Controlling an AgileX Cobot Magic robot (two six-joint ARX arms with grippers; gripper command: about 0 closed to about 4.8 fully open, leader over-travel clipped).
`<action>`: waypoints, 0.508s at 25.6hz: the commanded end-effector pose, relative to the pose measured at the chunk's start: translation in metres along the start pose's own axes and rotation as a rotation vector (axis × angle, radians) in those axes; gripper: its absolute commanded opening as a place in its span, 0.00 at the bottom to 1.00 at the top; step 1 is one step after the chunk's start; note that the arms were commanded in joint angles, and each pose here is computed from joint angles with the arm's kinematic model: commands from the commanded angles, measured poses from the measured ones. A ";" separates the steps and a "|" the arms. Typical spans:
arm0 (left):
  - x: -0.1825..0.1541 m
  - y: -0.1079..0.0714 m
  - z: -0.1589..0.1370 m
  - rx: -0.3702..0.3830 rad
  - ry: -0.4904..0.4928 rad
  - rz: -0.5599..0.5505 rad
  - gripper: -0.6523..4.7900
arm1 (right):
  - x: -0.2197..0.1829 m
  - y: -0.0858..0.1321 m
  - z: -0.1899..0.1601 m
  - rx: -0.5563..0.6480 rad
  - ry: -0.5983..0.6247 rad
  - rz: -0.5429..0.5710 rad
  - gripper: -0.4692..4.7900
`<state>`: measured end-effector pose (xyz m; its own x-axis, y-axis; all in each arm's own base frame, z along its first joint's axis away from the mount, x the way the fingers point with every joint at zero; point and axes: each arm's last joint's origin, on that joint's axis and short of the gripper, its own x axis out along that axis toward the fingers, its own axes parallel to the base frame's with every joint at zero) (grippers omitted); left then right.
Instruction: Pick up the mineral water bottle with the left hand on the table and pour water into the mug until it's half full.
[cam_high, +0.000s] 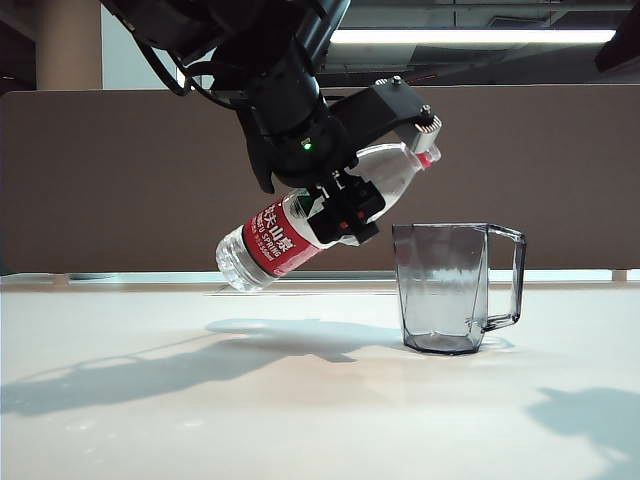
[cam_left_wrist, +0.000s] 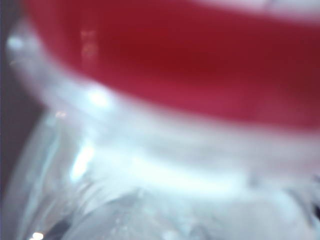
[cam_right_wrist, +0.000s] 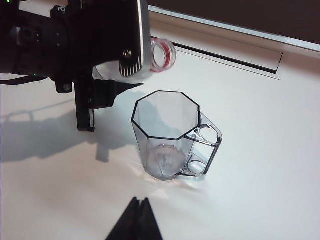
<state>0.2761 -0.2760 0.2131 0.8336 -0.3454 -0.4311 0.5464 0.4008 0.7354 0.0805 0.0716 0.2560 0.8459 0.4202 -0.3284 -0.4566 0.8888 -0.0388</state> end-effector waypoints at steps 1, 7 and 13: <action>-0.002 0.007 0.008 0.046 -0.013 0.091 0.61 | -0.001 0.000 0.004 0.011 -0.025 0.000 0.09; 0.000 0.007 0.007 0.082 0.014 0.121 0.61 | -0.001 0.000 0.004 0.011 -0.025 0.001 0.09; -0.001 0.007 0.007 0.128 0.013 0.125 0.61 | -0.001 0.000 0.004 0.011 -0.025 0.001 0.09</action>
<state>0.2786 -0.2768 0.2120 0.8757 -0.2796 -0.3937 0.4706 0.3116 0.8255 0.0805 0.0716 0.2560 0.8456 0.4204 -0.3288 -0.4569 0.8887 -0.0388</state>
